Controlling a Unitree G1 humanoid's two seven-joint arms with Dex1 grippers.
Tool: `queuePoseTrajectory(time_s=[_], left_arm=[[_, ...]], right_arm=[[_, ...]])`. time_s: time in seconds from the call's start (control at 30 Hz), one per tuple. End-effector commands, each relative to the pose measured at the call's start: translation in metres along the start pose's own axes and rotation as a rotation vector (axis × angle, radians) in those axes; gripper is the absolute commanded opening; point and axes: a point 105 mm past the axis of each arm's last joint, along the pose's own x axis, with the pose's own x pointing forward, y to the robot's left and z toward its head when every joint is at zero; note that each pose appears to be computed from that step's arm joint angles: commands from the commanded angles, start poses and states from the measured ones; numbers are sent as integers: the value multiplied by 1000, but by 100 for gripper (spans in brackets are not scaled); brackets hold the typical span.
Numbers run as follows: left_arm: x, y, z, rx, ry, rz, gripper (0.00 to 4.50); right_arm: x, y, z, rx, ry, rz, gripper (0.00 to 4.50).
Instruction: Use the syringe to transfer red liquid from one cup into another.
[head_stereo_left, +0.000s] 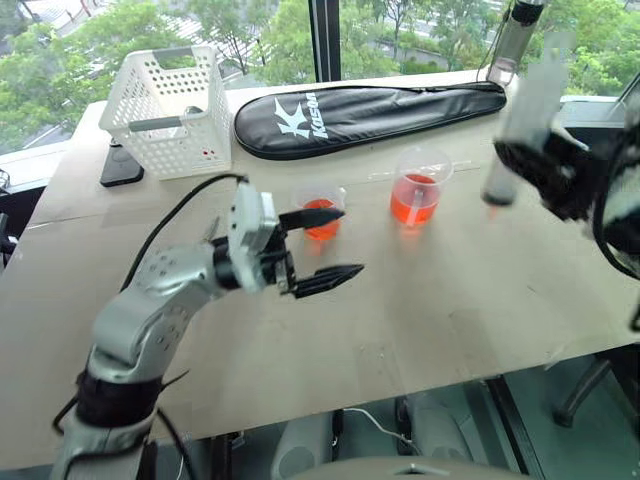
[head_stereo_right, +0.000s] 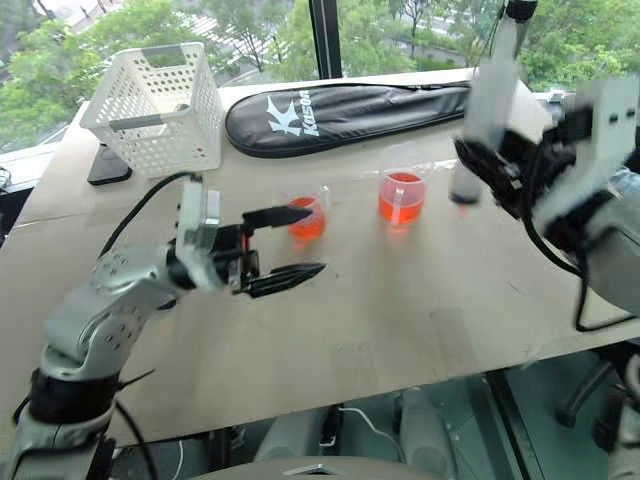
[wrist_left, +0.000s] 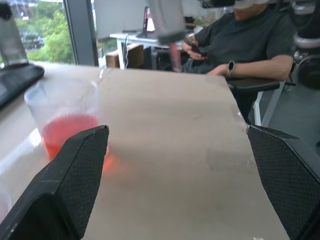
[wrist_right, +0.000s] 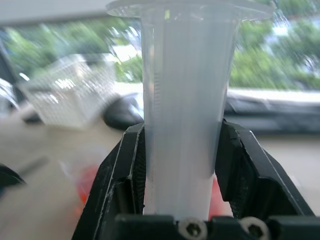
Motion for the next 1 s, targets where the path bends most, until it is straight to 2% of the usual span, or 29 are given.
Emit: queuePoseTrajectory(time_s=[0.03,0.17,0.3,0.6,0.8,1.0], left_arm=[[4,15,17,-4,-41,38,450],[10,44,46,27,-60,146,450],[14,68,76,58,-96,220,450],[38,126,120,169,-89,354,450],[54,144,126,233,-36,346,450],[78,152,123,297,27,296,450]], right_arm=[[35,-18,3,-101,-93,-83,151],[72,-43,-10,-204,-177,-183,151],[85,-52,-25,-236,-204,-201,151],[105,-41,-68,-193,-192,-160,151],[103,-35,-80,-175,-178,-172,150],[101,-38,-105,-161,-83,-228,149]])
